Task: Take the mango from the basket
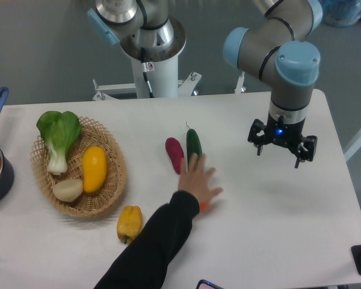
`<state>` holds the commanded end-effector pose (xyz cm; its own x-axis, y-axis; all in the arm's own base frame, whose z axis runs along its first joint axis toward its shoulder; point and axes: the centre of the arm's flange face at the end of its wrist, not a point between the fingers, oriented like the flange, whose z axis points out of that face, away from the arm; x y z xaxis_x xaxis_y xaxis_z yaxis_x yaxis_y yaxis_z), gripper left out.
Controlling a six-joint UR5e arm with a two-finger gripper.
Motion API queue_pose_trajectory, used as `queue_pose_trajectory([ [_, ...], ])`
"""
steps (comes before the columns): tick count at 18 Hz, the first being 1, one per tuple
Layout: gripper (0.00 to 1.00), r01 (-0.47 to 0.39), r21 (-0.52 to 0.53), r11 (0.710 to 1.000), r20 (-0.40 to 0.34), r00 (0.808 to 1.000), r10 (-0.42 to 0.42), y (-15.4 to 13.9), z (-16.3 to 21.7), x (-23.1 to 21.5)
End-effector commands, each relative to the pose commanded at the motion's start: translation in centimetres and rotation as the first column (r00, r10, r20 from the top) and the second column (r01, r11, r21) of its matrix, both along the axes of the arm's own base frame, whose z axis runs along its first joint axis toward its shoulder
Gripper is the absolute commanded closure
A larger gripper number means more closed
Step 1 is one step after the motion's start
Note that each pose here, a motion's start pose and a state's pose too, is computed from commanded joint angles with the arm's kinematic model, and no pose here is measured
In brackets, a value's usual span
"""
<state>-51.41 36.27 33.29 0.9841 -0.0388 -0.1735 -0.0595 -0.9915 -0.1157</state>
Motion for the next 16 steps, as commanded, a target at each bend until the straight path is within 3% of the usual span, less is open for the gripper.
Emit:
queue_pose_trajectory([
  [16,0.00,-0.015,0.004,1.000,0.007,1.000,0.015,0.69,-0.34,0.77],
])
